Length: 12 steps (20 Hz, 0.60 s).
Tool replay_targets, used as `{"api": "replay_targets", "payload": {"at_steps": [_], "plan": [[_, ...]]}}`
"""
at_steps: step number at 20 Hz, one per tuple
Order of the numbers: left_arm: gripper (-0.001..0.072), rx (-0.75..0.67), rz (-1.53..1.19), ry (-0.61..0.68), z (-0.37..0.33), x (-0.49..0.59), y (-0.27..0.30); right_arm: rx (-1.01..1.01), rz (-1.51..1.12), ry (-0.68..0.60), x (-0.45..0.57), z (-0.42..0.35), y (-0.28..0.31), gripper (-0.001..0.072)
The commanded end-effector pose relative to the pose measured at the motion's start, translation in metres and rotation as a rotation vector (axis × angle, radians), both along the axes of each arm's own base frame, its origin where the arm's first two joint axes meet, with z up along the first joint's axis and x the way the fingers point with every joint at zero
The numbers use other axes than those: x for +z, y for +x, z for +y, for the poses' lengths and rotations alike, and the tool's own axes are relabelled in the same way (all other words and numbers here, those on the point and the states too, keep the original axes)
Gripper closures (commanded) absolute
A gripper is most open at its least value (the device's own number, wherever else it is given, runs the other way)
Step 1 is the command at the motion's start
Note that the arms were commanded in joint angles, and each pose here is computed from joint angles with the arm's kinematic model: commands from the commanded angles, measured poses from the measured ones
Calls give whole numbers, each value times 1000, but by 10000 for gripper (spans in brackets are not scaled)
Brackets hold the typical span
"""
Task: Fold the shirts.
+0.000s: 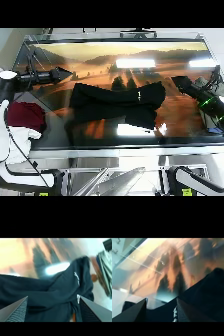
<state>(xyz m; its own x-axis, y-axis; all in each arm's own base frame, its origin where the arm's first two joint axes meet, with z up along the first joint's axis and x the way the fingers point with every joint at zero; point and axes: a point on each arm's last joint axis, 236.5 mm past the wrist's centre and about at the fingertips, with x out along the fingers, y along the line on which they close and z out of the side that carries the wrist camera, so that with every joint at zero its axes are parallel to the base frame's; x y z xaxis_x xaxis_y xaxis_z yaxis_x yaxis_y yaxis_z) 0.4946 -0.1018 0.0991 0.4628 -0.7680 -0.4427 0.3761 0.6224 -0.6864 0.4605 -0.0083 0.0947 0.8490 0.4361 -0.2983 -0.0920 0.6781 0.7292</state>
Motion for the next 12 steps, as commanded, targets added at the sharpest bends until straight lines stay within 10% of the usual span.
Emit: {"api": "replay_targets", "payload": {"at_steps": [1,12], "plan": [[-1,33,157,81,40,-14,-2,82,37,-73,1,-21,-12,208],[2,28,631,241,30,-165,-169,221,489,11,-120,5,-119,213]]}}
